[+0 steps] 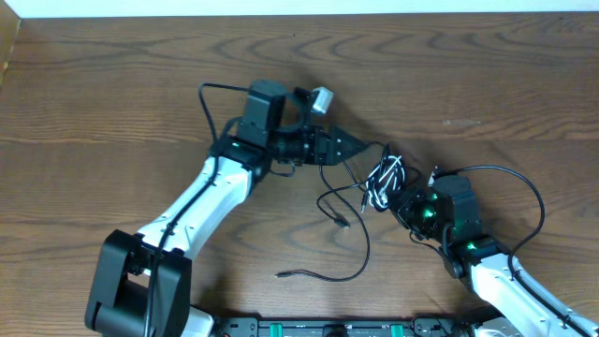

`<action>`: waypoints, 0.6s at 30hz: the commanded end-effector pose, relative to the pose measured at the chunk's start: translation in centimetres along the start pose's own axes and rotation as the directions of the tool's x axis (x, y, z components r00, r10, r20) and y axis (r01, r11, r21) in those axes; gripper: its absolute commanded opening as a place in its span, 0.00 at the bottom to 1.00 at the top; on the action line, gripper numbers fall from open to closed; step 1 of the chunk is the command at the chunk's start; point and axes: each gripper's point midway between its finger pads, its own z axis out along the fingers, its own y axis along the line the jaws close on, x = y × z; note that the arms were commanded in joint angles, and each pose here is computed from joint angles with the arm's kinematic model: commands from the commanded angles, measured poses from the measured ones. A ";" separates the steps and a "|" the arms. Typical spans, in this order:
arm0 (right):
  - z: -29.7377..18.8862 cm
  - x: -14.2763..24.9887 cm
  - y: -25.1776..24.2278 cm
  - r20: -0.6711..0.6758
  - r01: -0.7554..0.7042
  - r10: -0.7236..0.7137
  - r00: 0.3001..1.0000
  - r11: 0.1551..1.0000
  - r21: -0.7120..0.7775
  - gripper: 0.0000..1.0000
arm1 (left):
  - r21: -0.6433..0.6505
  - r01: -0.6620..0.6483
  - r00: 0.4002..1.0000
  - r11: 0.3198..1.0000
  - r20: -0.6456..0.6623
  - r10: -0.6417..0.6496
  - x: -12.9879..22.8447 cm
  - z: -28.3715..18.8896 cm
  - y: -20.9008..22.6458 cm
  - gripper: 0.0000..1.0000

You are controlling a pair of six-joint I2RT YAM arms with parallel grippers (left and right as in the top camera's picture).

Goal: Untangle cables

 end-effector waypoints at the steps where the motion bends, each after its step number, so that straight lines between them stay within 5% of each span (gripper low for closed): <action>1: -0.1 -0.9 -0.5 0.046 0.062 -0.064 0.997 0.997 0.037 0.02 | -0.051 -0.106 0.994 0.993 0.006 0.106 0.5 1.1 -0.4 0.69; 18: 0.0 -0.9 -0.7 0.046 0.069 -0.071 0.996 0.997 0.045 0.02 | -0.472 -0.259 0.965 0.843 -0.081 0.251 4.9 5.0 2.8 0.68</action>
